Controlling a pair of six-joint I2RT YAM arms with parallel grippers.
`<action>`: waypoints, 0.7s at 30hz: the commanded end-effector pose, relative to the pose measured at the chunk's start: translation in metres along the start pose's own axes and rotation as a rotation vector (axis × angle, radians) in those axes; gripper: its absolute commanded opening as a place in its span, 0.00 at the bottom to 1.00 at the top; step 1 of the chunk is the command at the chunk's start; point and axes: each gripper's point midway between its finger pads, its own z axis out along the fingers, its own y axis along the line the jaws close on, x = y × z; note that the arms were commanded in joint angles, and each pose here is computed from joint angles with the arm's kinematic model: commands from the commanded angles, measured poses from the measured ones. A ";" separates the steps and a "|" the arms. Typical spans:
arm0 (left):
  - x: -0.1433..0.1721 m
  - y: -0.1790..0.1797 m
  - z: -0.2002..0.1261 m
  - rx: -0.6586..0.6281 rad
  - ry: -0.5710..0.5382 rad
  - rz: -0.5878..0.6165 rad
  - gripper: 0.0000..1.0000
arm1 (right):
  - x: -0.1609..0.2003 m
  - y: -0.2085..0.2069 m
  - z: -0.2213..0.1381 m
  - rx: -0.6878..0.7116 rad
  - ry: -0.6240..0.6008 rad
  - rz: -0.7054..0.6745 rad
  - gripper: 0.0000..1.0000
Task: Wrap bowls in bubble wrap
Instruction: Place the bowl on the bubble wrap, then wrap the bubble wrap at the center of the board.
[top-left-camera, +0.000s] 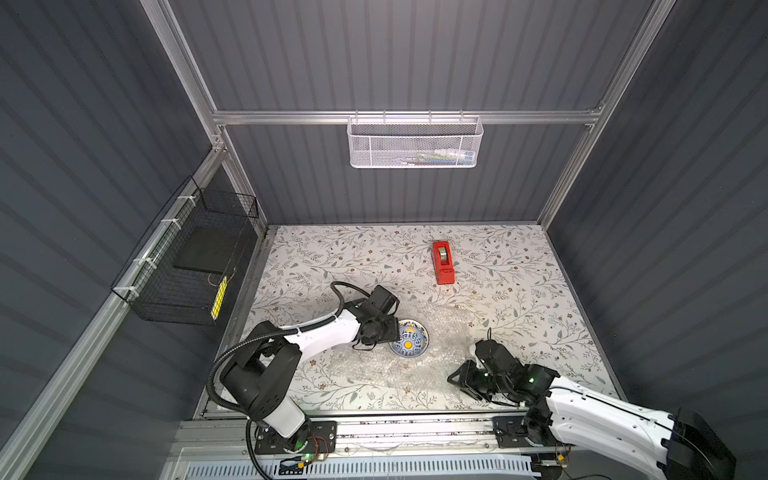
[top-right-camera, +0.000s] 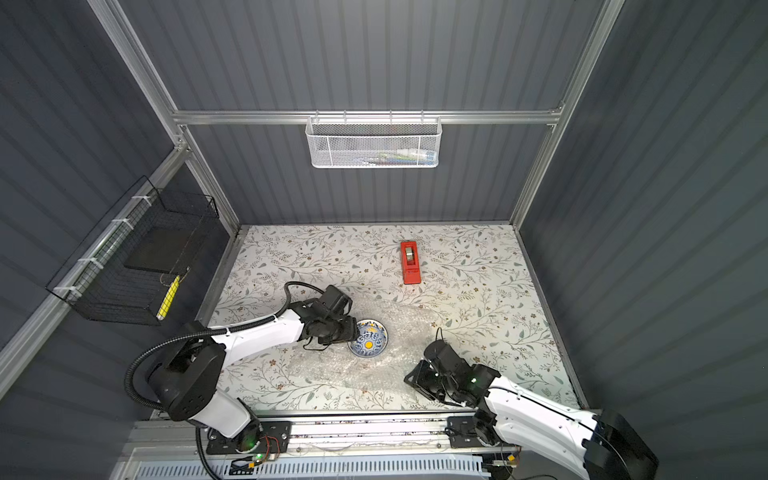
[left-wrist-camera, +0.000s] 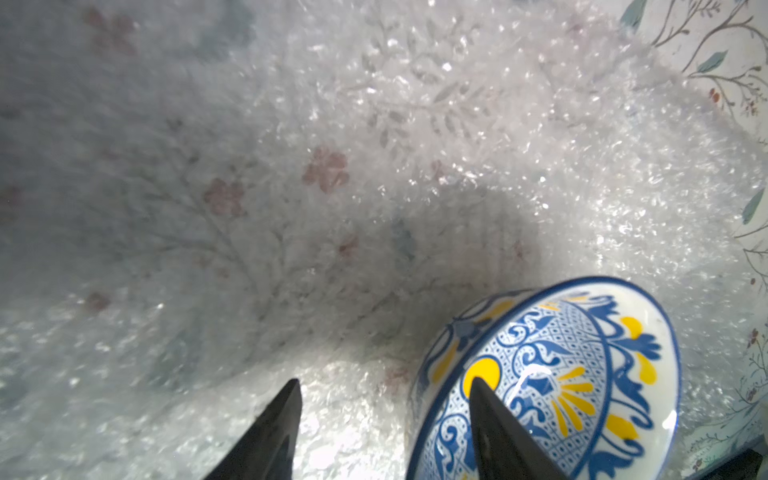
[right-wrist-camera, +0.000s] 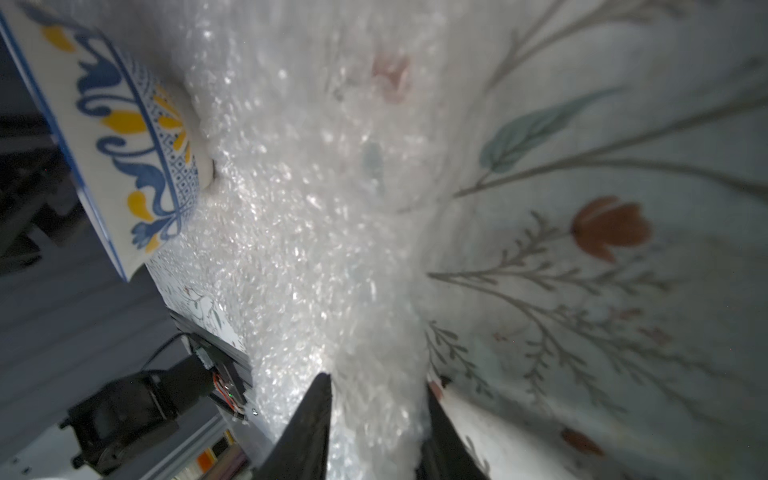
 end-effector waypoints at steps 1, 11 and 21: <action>-0.012 0.001 -0.023 -0.026 -0.074 0.019 0.66 | -0.007 0.018 -0.004 -0.034 -0.033 -0.025 0.16; -0.018 0.010 -0.038 -0.056 -0.145 0.062 0.70 | -0.028 0.093 -0.008 -0.142 -0.053 -0.125 0.02; -0.006 0.009 -0.058 0.088 -0.247 0.102 0.80 | -0.053 0.153 0.013 -0.229 -0.002 -0.153 0.03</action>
